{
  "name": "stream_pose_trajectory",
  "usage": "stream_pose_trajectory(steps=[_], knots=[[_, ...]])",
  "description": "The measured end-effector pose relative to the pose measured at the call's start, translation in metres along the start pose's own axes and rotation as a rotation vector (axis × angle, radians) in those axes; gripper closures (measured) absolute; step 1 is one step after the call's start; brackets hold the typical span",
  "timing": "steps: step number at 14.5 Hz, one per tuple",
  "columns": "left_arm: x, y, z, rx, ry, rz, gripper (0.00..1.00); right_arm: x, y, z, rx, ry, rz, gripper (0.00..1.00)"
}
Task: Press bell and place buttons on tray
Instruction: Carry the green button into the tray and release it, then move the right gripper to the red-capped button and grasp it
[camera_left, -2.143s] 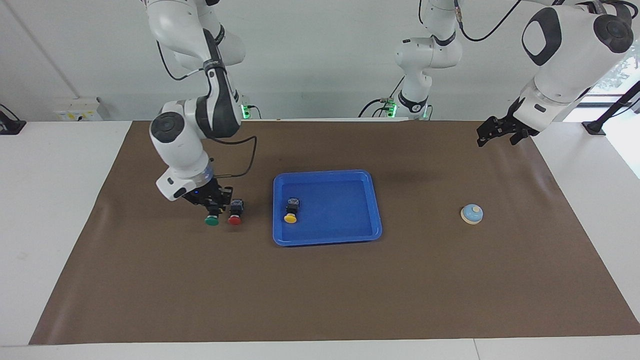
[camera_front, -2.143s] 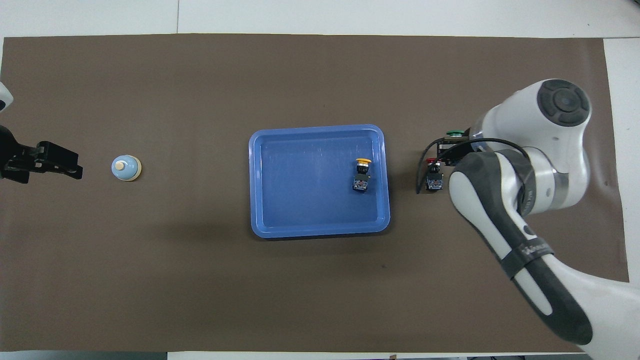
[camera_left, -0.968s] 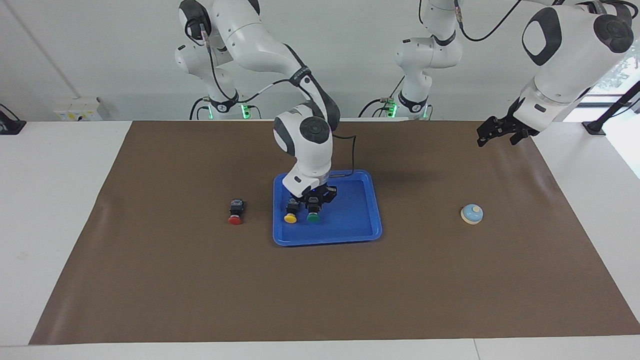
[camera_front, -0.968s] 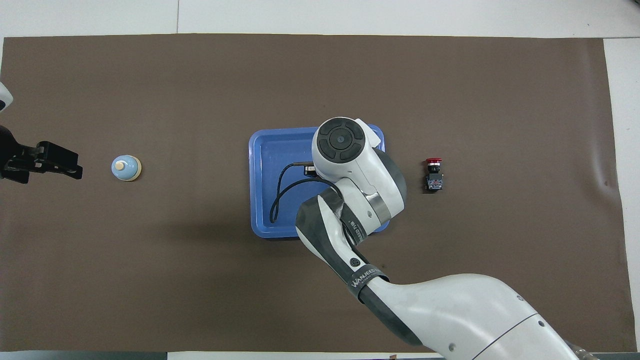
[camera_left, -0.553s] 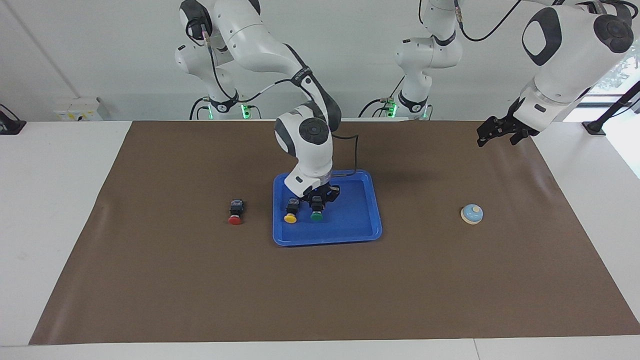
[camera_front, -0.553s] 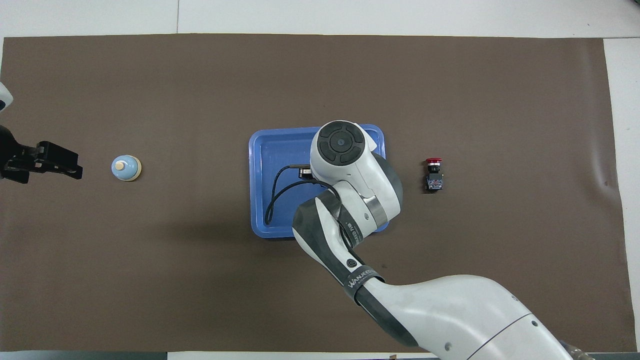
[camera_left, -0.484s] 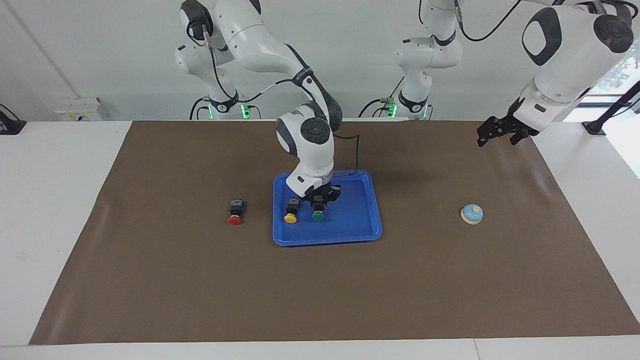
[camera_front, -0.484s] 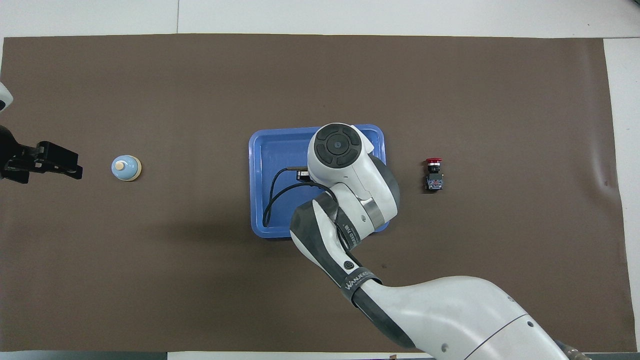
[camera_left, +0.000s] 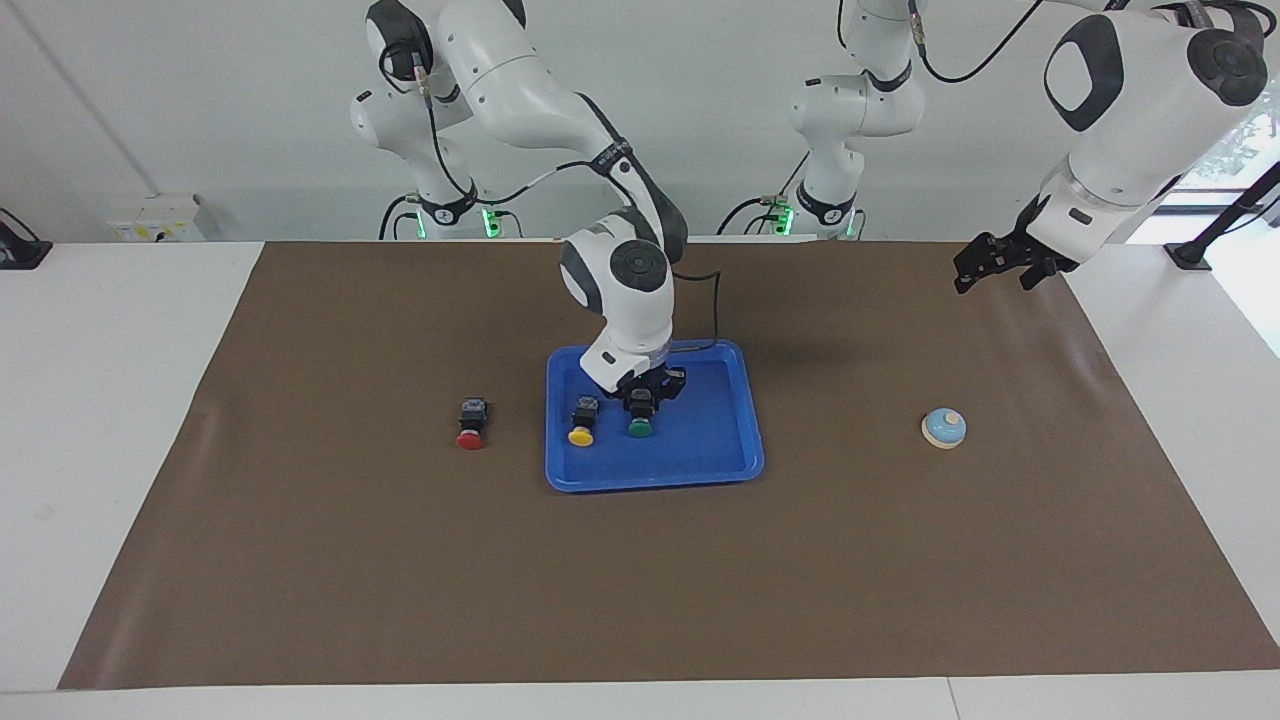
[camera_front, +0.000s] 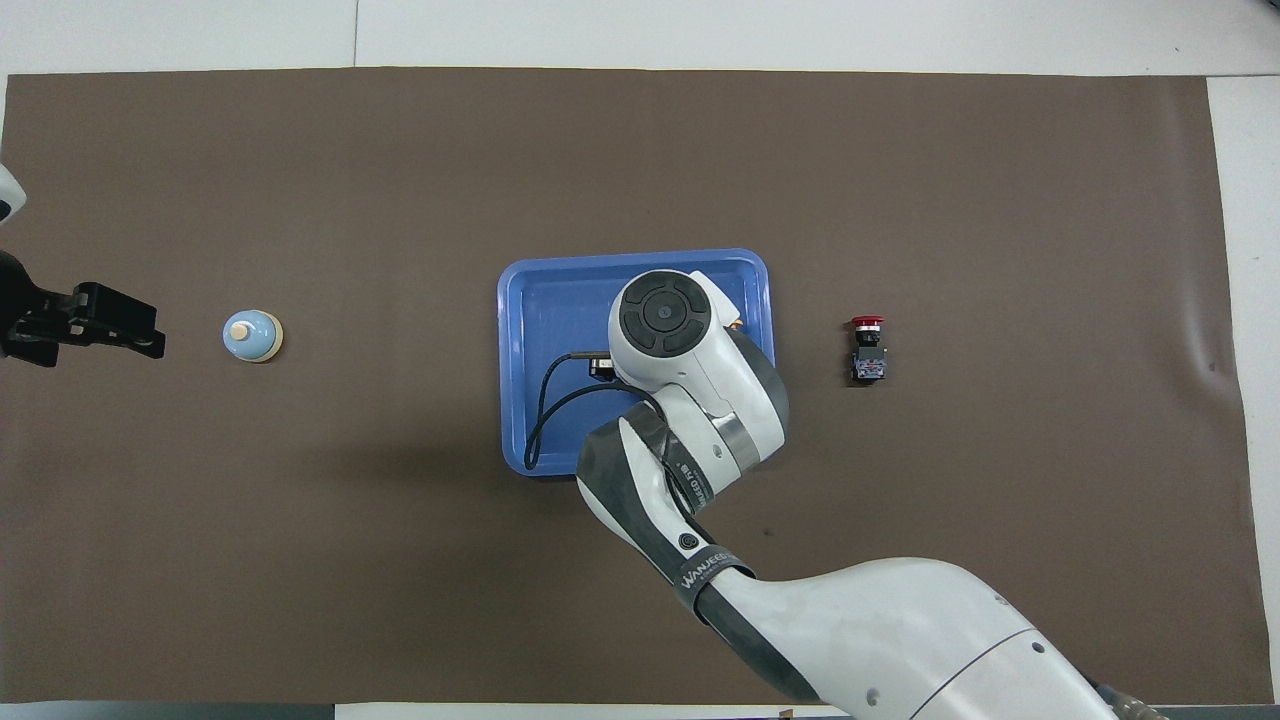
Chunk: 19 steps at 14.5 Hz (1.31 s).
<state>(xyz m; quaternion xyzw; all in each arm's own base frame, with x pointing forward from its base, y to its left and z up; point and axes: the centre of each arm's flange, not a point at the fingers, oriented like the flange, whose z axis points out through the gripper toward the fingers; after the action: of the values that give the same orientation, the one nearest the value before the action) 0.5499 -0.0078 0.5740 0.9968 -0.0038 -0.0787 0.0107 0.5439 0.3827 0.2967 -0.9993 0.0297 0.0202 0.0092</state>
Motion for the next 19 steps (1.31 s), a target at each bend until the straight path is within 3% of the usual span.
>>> stream_pose_trajectory(steps=[3, 7, 9, 11, 13, 16, 19], knots=[[0.000, 0.000, 0.000, 0.000, 0.000, 0.000, 0.00, 0.014, 0.010, -0.036, -0.021, -0.003, 0.019, 0.01], [0.000, 0.000, 0.000, 0.000, 0.000, 0.000, 0.00, 0.061, 0.102, -0.102, -0.042, 0.027, -0.008, 0.00], [0.000, 0.000, 0.000, 0.000, 0.000, 0.000, 0.00, 0.078, 0.158, -0.108, -0.043, 0.015, 0.026, 0.00], [0.000, 0.000, 0.000, 0.000, 0.000, 0.000, 0.00, 0.083, 0.203, -0.088, -0.054, -0.022, 0.052, 0.00], [0.000, 0.000, 0.000, 0.000, 0.000, 0.000, 0.00, 0.081, 0.237, -0.061, -0.050, -0.019, 0.046, 0.00], [0.000, 0.000, 0.000, 0.000, 0.000, 0.000, 0.00, 0.067, 0.249, -0.032, -0.039, 0.010, 0.037, 0.00], [0.000, 0.000, 0.000, 0.000, 0.000, 0.000, 0.00, 0.052, 0.250, -0.019, -0.040, -0.004, 0.031, 0.00]])
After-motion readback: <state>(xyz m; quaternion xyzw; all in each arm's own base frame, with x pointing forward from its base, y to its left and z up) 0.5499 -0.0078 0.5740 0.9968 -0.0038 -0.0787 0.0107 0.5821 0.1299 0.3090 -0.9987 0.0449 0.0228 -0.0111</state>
